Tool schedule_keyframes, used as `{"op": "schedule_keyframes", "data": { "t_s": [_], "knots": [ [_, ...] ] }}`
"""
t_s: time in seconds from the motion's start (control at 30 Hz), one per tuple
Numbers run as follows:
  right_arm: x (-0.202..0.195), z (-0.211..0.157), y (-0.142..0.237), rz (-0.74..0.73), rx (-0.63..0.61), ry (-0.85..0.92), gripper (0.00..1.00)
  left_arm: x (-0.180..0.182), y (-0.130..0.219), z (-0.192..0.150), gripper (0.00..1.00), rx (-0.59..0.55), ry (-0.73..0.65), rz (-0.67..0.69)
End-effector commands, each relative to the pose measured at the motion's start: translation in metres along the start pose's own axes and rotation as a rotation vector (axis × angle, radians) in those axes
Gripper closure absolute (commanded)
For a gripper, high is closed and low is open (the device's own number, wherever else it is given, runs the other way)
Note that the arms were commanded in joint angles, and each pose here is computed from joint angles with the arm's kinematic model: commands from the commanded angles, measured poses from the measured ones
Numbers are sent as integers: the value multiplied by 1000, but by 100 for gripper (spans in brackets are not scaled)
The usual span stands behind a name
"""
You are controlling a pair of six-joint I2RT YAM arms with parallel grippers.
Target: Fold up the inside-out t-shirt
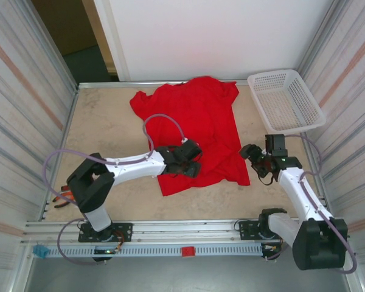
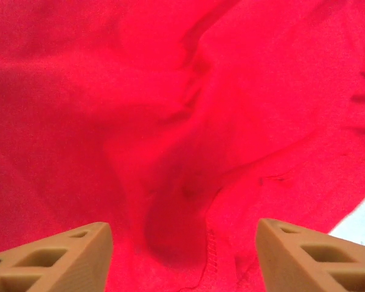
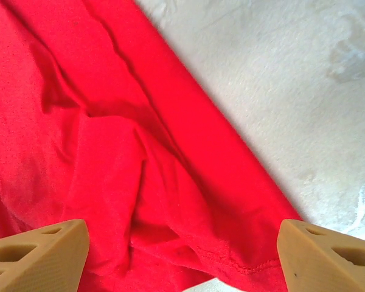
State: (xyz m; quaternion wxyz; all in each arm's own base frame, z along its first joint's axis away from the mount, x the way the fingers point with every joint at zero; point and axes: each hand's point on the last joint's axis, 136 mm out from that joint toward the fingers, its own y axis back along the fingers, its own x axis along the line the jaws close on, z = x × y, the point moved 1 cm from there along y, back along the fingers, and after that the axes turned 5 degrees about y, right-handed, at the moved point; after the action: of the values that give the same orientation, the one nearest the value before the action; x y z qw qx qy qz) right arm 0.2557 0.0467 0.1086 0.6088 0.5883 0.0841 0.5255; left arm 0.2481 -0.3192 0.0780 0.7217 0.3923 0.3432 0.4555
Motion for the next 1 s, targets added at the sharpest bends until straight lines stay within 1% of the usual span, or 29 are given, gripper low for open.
{"op": "schedule_keyframes", "data": {
  "t_s": [0.0,0.13,0.27,0.43,0.53,0.6,0.67,0.8,0.97],
  "knots": [
    [0,-9,7,45,27,14,20,5,-1,6,44,-21,23,53],
    [-1,-15,7,60,49,14,20,6,-5,2,52,-12,27,58],
    [-3,-20,5,68,60,12,20,7,-10,-1,66,0,30,58],
    [2,-24,6,106,77,-1,21,7,-15,-4,68,9,34,65],
    [11,-27,8,156,99,-19,21,7,-18,-4,78,12,33,67],
    [18,-30,7,185,115,-25,21,7,-20,-5,91,15,32,69],
    [25,-33,7,202,127,-19,21,7,-20,-5,100,15,33,68],
    [44,-43,4,227,146,11,21,7,-13,0,100,-3,35,64],
    [72,-58,-4,269,168,27,21,1,23,18,100,-69,40,14]
  ]
}}
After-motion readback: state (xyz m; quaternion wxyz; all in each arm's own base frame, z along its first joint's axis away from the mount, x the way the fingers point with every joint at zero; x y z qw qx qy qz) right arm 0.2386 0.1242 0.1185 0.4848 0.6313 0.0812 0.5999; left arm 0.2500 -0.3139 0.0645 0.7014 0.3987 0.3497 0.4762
